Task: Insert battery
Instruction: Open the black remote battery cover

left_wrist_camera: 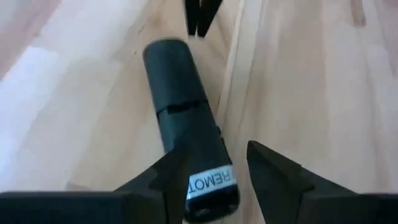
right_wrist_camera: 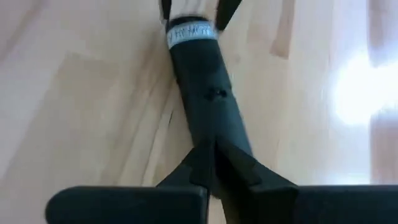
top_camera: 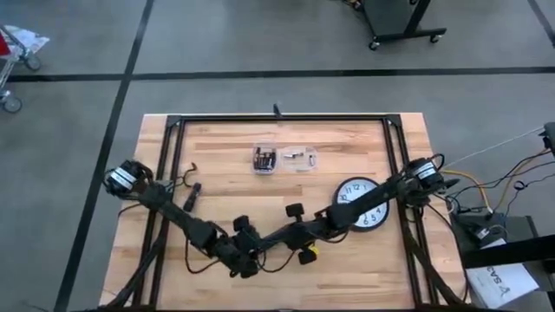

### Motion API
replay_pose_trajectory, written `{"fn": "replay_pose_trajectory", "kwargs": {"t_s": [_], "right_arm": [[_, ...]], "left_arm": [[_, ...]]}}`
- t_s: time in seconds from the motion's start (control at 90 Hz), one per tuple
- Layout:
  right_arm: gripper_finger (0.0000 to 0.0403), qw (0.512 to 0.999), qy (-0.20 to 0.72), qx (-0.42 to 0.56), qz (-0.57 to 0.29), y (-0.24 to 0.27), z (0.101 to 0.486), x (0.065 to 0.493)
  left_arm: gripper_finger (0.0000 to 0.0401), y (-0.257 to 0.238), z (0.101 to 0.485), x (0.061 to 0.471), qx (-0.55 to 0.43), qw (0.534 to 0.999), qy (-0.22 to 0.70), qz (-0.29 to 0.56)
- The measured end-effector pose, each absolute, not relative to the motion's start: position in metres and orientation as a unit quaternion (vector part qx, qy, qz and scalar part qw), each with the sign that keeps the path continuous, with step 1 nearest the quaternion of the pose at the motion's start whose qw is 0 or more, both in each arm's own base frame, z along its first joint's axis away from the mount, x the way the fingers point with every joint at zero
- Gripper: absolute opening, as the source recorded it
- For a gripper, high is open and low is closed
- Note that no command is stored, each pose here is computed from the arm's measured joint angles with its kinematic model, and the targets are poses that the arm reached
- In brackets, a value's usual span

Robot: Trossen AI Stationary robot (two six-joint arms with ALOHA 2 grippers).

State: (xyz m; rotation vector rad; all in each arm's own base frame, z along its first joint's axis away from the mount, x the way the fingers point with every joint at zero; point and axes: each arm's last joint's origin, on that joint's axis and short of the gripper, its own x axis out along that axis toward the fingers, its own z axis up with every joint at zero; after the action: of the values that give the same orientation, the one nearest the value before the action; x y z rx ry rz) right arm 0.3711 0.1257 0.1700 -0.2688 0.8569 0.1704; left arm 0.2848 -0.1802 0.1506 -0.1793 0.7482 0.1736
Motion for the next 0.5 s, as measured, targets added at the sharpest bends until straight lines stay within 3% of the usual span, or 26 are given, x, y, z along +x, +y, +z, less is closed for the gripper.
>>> {"fn": "replay_pose_trajectory", "kwargs": {"t_s": [0.222, 0.5], "right_arm": [[0.0, 0.877, 0.459, -0.114, 0.08, 0.103, 0.155, 0.372], [0.0, 0.855, 0.504, -0.092, 0.082, 0.101, 0.153, 0.363]], "left_arm": [[0.015, -0.184, 0.128, 0.29, -0.079, 0.92, 0.374, 0.092], [0.0139, -0.181, 0.131, 0.286, -0.039, 0.917, 0.385, 0.092]]}}
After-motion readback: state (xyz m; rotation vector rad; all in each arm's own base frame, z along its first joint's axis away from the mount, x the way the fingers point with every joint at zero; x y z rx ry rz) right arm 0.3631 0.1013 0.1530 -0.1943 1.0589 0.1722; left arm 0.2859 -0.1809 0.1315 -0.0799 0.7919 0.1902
